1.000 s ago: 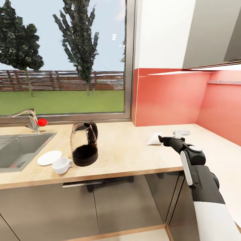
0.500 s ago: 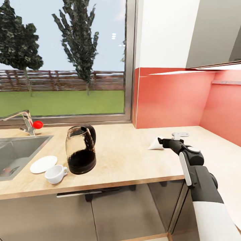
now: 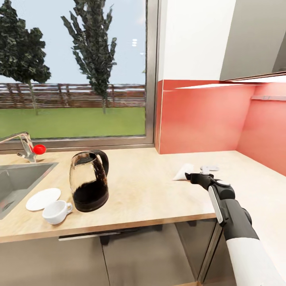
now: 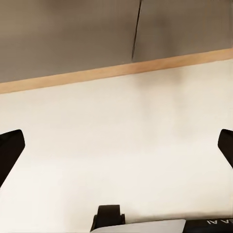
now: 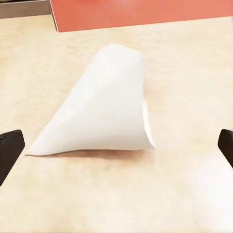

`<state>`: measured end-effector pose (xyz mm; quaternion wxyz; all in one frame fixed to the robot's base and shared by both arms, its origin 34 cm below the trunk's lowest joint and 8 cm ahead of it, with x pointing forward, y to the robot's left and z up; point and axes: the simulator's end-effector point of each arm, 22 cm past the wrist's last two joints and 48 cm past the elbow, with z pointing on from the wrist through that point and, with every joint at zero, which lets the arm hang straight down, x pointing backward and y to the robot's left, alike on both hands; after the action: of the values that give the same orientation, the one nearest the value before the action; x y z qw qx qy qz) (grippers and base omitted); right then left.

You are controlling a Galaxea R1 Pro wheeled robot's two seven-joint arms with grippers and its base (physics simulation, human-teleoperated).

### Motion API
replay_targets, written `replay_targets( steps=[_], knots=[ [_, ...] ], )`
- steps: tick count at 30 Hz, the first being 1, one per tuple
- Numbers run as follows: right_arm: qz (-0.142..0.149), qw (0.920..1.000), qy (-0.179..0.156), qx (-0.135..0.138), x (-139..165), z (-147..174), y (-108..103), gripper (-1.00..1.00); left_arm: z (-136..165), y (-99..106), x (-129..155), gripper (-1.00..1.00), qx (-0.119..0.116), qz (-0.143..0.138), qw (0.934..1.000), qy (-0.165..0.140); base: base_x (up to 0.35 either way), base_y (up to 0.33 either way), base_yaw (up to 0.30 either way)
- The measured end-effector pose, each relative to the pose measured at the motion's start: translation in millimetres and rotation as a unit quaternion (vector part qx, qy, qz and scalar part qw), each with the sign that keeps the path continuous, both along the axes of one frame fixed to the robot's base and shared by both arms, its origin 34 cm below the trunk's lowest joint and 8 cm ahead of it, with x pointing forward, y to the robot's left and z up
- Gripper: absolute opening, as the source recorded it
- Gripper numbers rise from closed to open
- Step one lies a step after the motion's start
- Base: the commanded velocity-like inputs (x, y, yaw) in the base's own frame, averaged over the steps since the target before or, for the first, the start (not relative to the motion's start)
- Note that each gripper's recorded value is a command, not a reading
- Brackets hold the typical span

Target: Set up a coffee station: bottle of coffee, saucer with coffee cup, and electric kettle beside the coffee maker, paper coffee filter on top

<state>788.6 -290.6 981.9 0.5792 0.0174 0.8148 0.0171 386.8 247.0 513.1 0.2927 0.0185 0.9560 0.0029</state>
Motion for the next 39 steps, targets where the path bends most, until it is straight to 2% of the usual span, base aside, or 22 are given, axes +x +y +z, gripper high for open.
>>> replay_targets(
  steps=[7,10,14,22,39],
  knots=[
    [0.002,0.9999,0.010,-0.001,4,-21,2,1.00,0,0,0,1.00,0.000,0.000,1.0000,-0.001,0.133,-0.088,0.000],
    [0.019,0.9996,0.014,-0.014,6,-28,17,1.00,0,0,0,1.00,0.000,0.000,1.0000,-0.002,0.175,-0.012,0.000],
    [0.026,0.9994,0.015,-0.018,7,-30,23,1.00,0,0,0,1.00,0.000,0.000,1.0000,-0.001,0.073,-0.002,0.000],
    [0.028,0.9993,0.015,-0.018,7,-31,25,1.00,0,0,1,1.00,0.000,0.000,1.0000,-0.001,0.112,0.019,0.000],
    [0.031,0.9993,0.013,-0.017,7,-29,25,1.00,0,0,1,1.00,0.000,0.000,1.0000,-0.001,0.009,0.001,0.000]
  ],
)
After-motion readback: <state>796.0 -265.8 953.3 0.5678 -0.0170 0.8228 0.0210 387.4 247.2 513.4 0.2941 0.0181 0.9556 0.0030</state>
